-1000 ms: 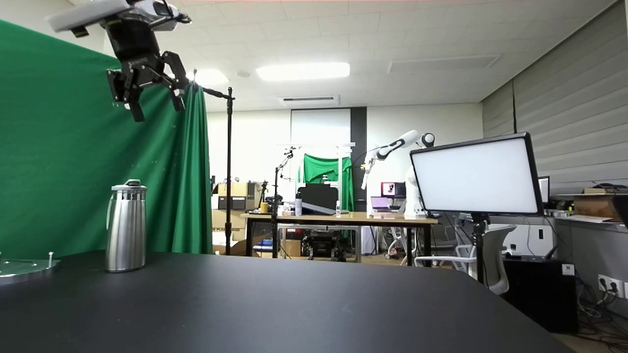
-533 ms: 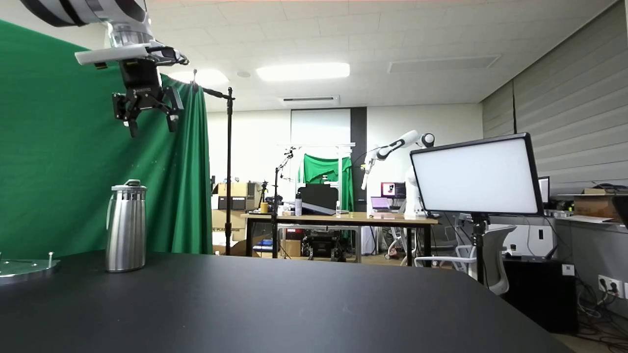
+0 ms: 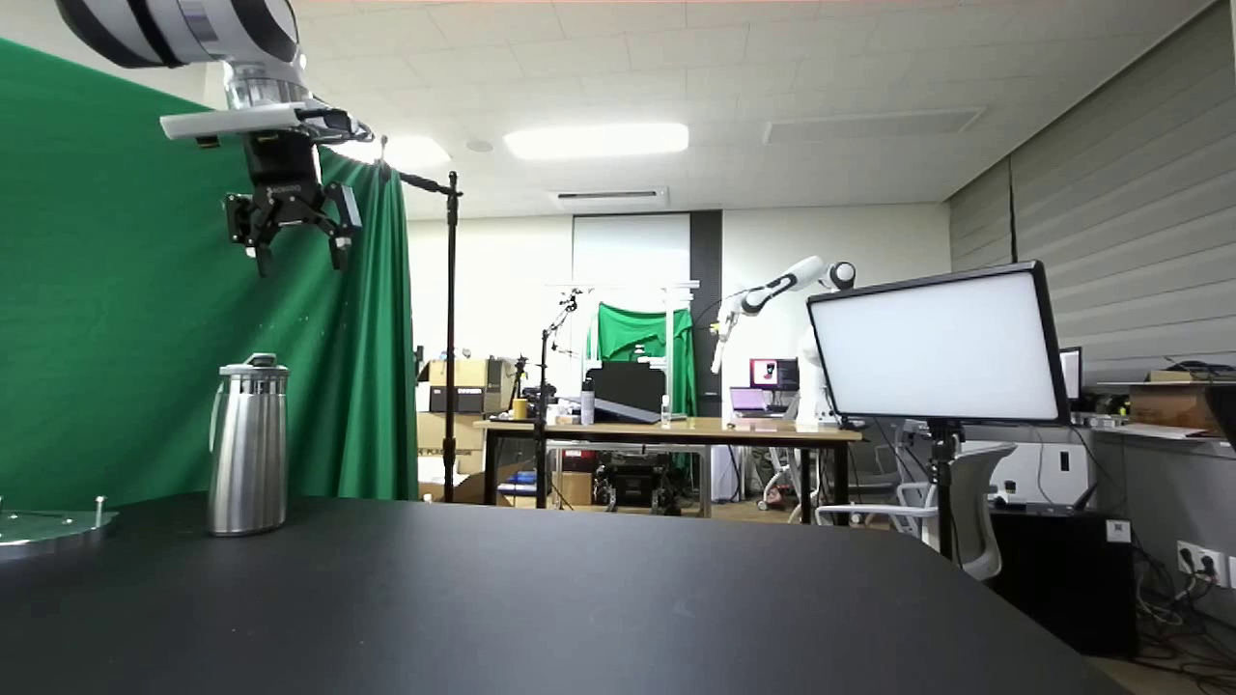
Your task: Close the mouth of the flask
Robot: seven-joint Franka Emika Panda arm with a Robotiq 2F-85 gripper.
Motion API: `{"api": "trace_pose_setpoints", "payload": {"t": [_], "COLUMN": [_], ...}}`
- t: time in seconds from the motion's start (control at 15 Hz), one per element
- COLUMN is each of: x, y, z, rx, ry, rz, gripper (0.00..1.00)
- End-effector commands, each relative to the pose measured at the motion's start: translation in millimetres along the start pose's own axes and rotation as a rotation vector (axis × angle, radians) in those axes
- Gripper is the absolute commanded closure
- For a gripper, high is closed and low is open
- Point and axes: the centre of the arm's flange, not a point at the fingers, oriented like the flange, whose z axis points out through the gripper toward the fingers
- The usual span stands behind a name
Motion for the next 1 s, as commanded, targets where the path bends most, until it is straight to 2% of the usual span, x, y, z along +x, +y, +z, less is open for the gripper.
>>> {"api": "trace_pose_setpoints", "payload": {"t": [0.0,0.33,0.4,0.47,0.93], "x": [22.8,88.0,97.9,106.0,140.3], "y": [-4.5,-21.5,-25.4,-29.0,-79.3], "z": [2.6,10.2,12.1,15.0,30.3], "rx": [-0.005,0.030,0.043,0.050,0.083], "ry": [0.005,0.020,0.026,0.031,-0.022], "rz": [-0.011,-0.034,-0.044,-0.050,-0.159], "gripper": [0.00,0.00,0.25,0.26,0.75]}}
